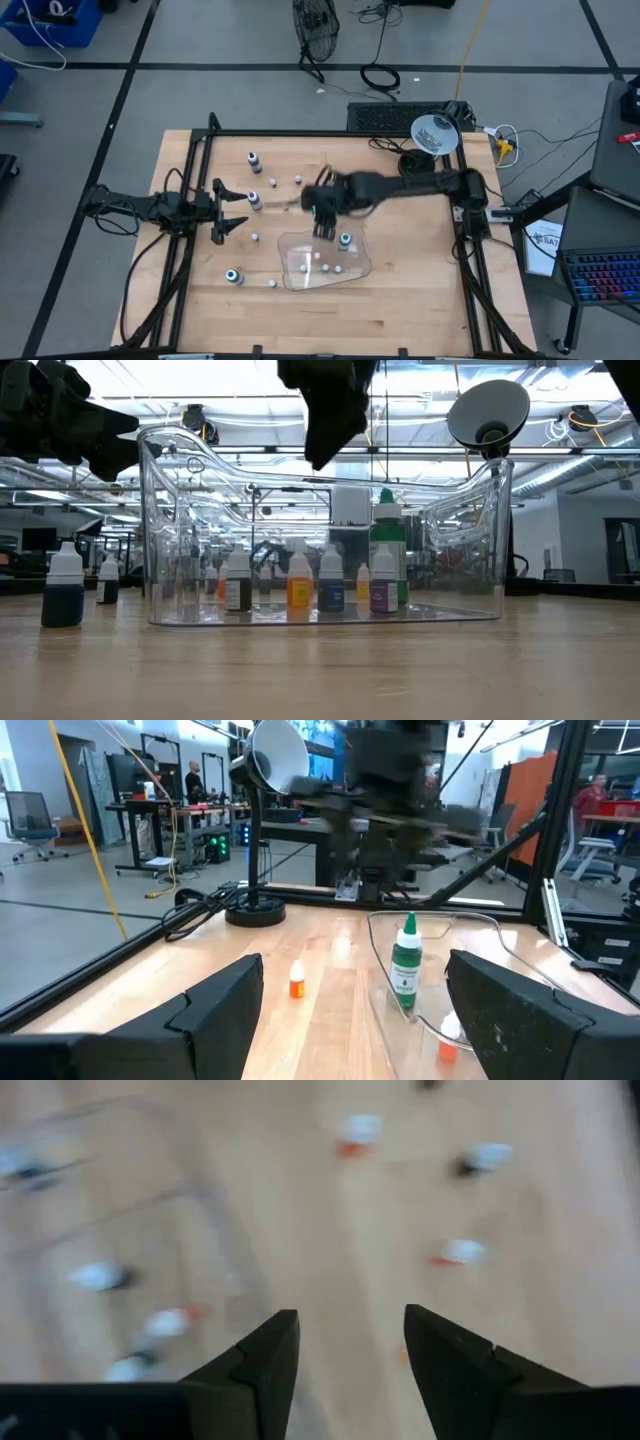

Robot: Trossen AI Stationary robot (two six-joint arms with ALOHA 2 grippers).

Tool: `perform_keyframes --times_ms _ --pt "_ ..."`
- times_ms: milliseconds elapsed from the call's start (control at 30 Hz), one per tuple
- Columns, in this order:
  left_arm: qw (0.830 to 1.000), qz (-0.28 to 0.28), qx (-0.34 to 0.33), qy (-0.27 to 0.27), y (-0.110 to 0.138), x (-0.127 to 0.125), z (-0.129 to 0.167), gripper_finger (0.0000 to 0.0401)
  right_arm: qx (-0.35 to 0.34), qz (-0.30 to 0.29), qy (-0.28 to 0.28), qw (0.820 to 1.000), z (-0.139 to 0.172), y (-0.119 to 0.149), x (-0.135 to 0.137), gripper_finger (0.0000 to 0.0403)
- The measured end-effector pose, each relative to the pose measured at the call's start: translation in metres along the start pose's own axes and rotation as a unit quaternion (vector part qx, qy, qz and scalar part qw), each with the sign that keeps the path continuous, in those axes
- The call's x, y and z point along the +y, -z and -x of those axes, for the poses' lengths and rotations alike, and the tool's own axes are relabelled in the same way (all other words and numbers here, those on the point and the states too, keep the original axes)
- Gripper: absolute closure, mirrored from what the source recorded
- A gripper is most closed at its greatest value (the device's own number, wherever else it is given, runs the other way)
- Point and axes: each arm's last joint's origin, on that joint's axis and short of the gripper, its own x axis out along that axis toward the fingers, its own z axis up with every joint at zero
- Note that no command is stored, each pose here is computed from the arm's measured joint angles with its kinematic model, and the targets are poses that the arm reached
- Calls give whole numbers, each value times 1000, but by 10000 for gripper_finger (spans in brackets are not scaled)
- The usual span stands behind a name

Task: Pick & Place food coloring
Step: Put the bottom right small orange food coloring bottle into the bin

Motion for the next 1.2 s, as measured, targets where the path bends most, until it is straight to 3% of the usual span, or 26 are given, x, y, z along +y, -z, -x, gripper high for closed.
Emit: perform_keyframes --times_ms 167,400,600,1200 --pt "1000 0 0 0 0 0 0 91 42 -20 29 998 -22 4 -46 226" --pt "1000 0 0 0 0 0 0 91 126 -27 47 991 -66 37 -74 225" --pt "1000 0 0 0 0 0 0 91 124 -45 -4 991 -90 51 -74 226" --pt "1000 0 0 0 0 0 0 91 108 -60 -17 992 -108 62 -69 227"
